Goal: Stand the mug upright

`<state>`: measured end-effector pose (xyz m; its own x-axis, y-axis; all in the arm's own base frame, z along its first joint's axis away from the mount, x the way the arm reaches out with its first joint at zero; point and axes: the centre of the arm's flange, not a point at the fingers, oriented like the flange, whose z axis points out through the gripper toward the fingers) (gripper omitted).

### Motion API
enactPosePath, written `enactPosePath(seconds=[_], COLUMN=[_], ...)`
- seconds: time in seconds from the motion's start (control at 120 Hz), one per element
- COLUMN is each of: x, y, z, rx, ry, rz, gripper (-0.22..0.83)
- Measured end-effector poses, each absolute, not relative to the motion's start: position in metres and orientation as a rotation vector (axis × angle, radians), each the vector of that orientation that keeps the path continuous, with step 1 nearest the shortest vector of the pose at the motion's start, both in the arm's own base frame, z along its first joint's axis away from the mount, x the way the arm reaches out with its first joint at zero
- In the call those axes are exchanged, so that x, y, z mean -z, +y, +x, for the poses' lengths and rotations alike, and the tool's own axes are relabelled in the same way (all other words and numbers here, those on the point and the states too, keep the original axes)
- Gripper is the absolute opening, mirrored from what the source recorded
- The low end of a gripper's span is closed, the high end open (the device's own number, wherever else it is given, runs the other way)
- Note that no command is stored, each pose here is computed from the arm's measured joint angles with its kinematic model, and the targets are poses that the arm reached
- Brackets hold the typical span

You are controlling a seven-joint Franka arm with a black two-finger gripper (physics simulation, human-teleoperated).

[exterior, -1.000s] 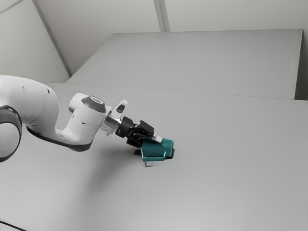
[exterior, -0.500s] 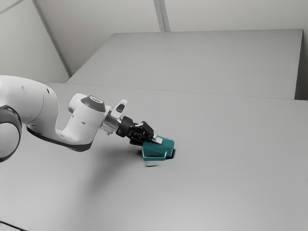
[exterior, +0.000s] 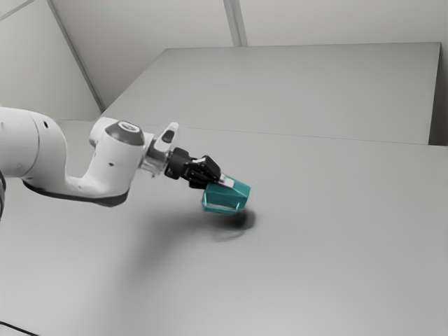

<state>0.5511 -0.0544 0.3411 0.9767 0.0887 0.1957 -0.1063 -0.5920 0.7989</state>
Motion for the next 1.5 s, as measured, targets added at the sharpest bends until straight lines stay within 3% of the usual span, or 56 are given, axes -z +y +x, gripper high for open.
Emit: enactPosePath(seconds=[0.258, 0.442, 1.033, 1.5], x=[-0.401, -0.416, -0.397, -0.383], y=[-0.052, -0.041, 0.057, -0.052], z=[0.540, 0.534, 0.549, 0.543], rx=[-0.322, -0.263, -0.091, -0.045], ry=[-0.239, -0.465, -0.439, -0.690], rz=[2.364, 2.636, 3.091, 3.152], gripper=[-0.16, -0.16, -0.16, -0.16])
